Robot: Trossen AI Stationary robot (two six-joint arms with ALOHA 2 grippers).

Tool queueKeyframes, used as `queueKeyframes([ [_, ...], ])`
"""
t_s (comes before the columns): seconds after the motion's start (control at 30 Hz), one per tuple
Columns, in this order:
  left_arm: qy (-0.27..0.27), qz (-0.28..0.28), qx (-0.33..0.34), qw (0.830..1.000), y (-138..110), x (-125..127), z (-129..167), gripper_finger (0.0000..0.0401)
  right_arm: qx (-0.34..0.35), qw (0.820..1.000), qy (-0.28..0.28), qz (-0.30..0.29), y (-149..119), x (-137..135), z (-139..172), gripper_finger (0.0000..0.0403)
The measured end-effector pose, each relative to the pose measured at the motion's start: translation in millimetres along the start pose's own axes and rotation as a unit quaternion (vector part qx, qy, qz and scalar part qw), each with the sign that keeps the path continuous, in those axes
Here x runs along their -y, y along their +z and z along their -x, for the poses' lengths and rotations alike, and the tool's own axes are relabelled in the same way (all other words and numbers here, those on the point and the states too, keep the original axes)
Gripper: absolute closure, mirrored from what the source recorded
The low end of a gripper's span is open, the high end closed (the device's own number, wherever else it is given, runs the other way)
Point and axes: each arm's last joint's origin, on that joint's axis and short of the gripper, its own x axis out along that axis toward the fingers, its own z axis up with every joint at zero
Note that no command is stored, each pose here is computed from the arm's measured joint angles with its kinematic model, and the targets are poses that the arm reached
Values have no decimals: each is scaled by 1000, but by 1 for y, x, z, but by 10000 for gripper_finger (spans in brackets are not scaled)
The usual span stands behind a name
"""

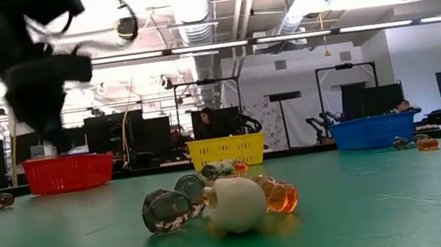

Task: Sort Halloween decoration
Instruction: Put the orange flower toy into the red bin, then put the purple skull toy into the blue bin

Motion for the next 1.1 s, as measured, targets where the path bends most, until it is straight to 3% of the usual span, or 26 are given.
queueKeyframes([
  [0.17,86,14,68,994,33,-25,40,298,0,1000,0,0,0,0,0,235],
  [0.27,134,35,72,988,47,-49,49,305,0,1000,0,0,0,0,0,235],
  [0.47,154,83,-10,984,49,-97,25,310,0,1000,1,0,0,0,0,235],
  [0.63,164,110,-69,978,45,-120,5,283,-1,1000,1,1,0,0,0,235],
  [0.93,116,95,-56,987,48,-119,7,215,-1,1000,1,3,0,0,0,235],
  [1.0,79,94,-44,991,52,-116,12,208,-2,1000,1,3,0,0,0,235],
  [1.1,-22,81,-7,996,57,-99,19,205,-2,1000,1,3,0,0,0,235],
])
